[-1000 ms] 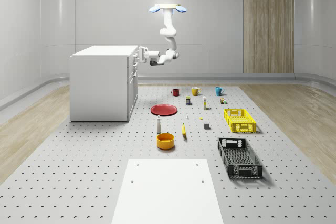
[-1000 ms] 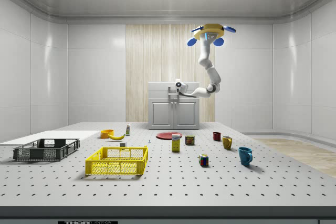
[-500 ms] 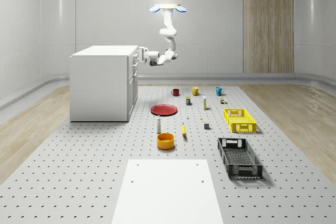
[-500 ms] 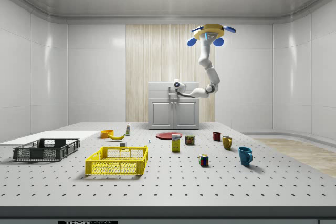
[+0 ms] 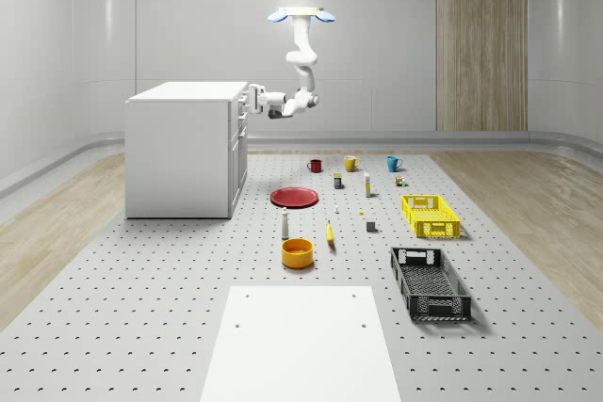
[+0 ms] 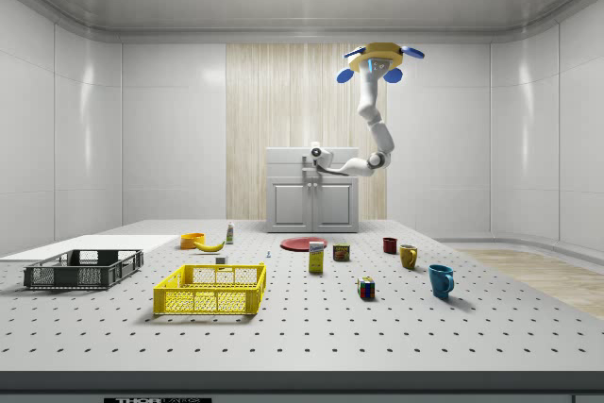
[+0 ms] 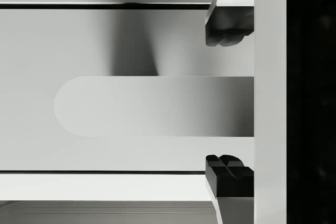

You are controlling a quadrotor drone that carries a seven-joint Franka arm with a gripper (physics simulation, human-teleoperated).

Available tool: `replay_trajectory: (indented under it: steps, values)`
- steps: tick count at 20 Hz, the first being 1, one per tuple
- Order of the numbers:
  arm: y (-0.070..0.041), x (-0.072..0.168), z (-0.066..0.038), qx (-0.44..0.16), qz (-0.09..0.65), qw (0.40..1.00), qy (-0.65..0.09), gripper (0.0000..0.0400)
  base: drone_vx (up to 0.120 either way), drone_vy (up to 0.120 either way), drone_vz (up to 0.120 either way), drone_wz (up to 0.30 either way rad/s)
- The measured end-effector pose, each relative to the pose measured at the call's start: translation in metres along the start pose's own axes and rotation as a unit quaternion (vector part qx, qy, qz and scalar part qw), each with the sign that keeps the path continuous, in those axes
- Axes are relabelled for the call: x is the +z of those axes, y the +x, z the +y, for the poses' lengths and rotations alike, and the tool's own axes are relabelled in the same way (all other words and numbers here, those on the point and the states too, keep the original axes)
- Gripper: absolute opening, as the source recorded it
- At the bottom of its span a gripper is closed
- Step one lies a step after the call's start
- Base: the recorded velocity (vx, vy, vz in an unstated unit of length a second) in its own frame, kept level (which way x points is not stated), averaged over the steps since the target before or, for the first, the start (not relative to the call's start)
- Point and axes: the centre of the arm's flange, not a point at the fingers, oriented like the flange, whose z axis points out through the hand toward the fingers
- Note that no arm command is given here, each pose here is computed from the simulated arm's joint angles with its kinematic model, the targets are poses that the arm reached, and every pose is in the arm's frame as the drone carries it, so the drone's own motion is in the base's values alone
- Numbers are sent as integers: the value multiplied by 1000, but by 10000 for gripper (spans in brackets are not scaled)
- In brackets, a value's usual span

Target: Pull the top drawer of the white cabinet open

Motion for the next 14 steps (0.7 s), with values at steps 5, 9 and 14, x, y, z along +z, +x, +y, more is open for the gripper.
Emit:
replay_trajectory:
  steps: [5,9,14]
  values:
    - [1,0,-1,0,0,1000,0,162,0,0,0,0]
    - [1,0,-1,0,0,1000,0,126,0,0,0,0]
    - [1,-6,-1,2,0,1000,-1,120,0,0,0,0]
